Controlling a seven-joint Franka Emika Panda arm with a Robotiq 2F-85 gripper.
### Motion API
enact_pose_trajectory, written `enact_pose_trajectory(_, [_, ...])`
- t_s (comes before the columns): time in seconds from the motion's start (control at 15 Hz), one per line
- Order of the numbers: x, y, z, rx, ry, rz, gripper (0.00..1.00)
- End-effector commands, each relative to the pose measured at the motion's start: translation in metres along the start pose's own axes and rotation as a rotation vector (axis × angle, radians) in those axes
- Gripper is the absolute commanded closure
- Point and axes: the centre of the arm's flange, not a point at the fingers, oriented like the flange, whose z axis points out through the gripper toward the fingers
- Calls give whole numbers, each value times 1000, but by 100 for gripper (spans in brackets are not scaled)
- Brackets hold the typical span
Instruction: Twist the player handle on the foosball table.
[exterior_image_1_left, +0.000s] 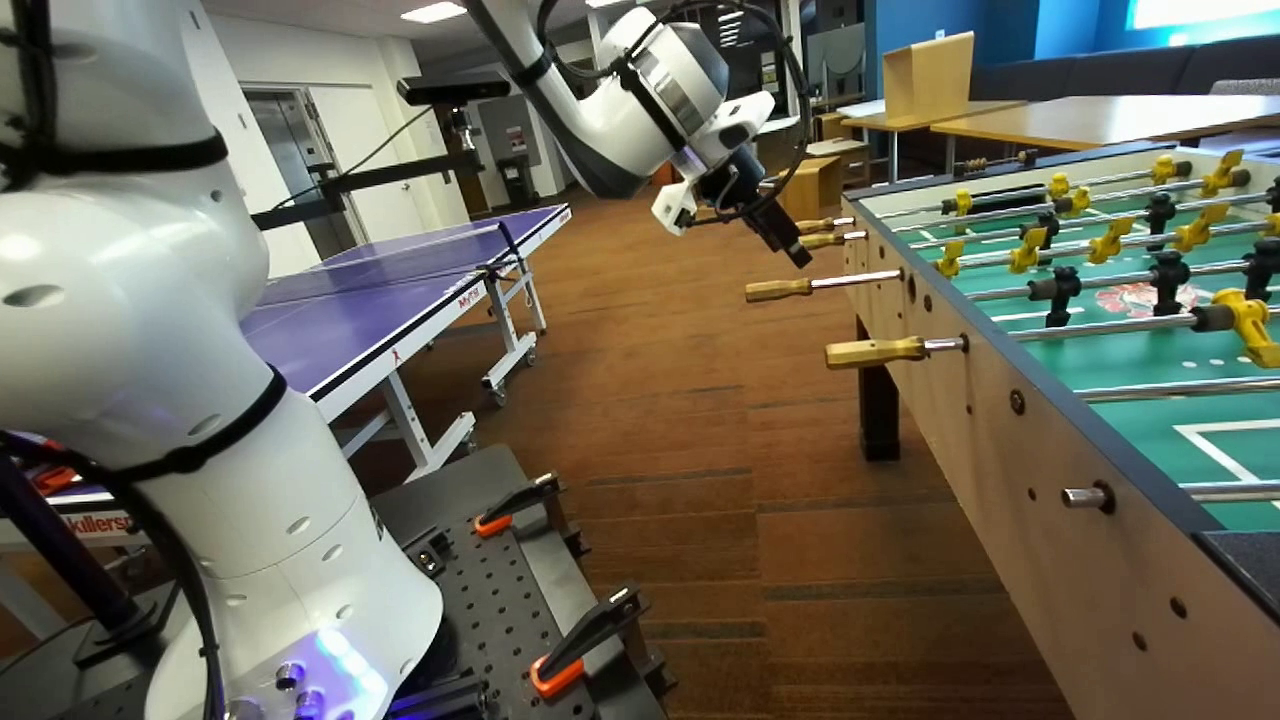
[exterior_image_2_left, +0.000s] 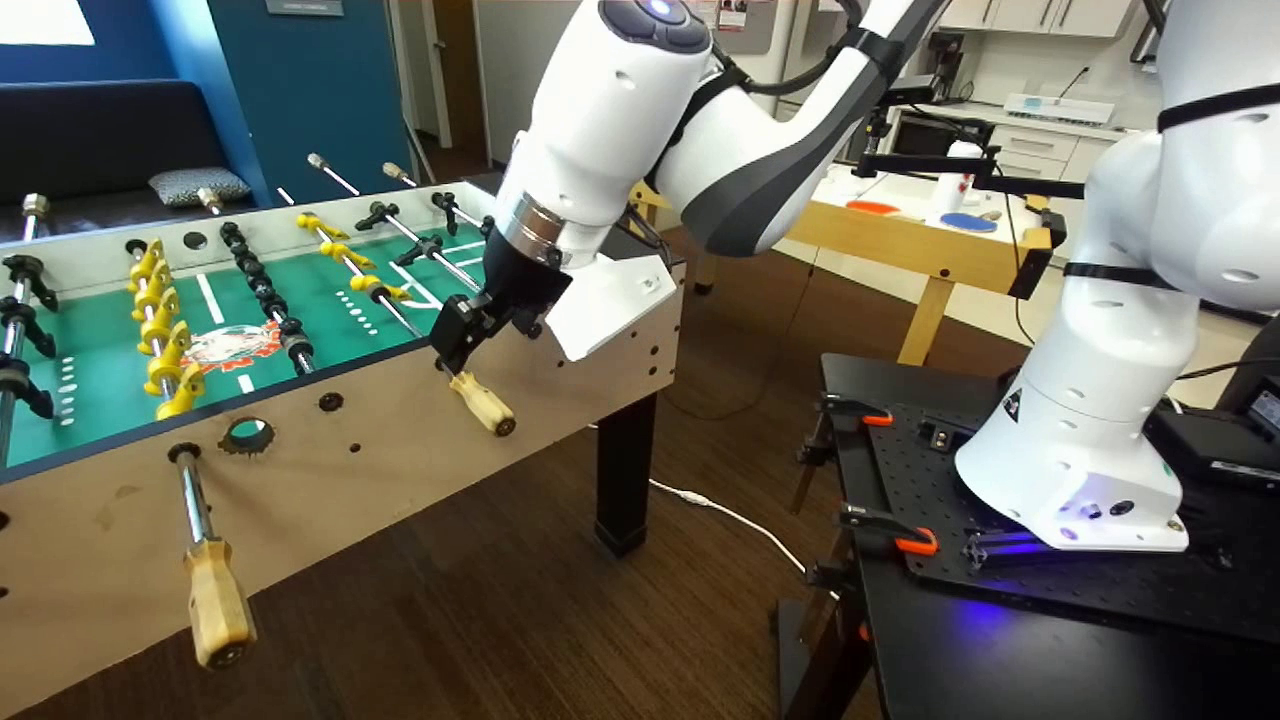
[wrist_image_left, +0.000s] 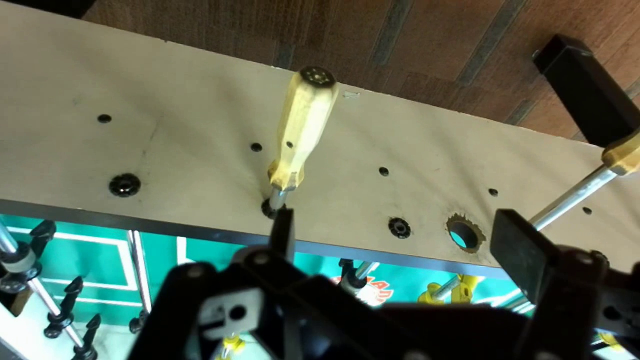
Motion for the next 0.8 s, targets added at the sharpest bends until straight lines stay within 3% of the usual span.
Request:
enact_pose_trajectory(0.0, [16, 12, -30, 33, -31, -70, 0])
enact_pose_trajectory(0.4, [43, 30, -54, 10, -80, -233, 0])
enact_pose_trajectory(0.73, [57, 41, -76, -7, -37, -335, 0])
